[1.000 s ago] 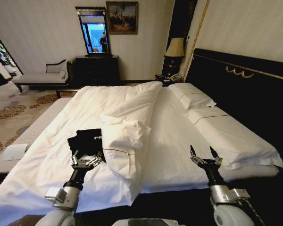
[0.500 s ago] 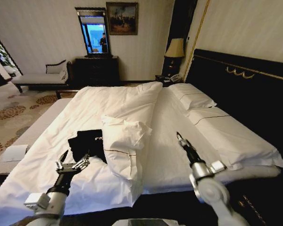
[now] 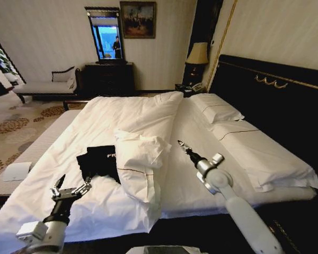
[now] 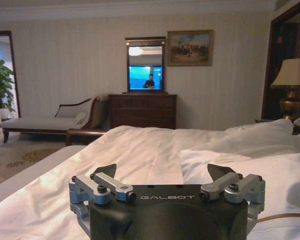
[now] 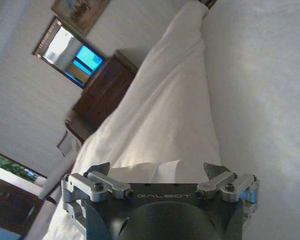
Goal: Fold the clothes on the bed.
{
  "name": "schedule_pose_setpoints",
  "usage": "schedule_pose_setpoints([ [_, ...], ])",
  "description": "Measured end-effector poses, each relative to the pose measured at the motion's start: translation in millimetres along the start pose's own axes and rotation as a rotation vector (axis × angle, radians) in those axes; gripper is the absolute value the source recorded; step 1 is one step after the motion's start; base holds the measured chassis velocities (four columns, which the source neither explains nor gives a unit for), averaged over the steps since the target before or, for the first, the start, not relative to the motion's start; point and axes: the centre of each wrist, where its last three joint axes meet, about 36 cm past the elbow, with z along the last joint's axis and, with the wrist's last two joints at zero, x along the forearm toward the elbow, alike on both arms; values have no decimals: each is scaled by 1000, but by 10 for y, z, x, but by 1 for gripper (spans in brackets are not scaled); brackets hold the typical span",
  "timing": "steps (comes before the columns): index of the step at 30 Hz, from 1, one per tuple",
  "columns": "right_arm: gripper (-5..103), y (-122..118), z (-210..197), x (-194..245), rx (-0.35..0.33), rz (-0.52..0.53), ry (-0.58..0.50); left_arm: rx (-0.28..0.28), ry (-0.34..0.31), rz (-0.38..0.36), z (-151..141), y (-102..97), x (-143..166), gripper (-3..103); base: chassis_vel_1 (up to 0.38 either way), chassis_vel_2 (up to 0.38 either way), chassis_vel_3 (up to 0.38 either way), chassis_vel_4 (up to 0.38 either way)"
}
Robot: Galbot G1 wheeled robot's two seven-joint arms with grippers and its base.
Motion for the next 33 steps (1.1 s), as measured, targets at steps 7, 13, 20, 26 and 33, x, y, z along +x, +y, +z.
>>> schedule_pose_setpoints([
  [7,100,214,-71,-333,5,-7,69,-11,3,-27,12,1,22,100,0,0,0,0],
  [13,100,632,-62,-607,23,-55,112,-20,-5,-45,-2,9,16,100,0,0,0,0],
  [20,100,835,137,-788,56,-53,179,-20,-13,-67,-9,20,11,100,0,0,0,0],
  [26,100,1010,226,-906,50,-81,219,-22,-18,-89,-20,52,16,100,0,0,0,0],
  [33,100,1286,528,-1049,74,-64,323,-22,-29,-108,-29,63,6,100,0,0,0,0],
])
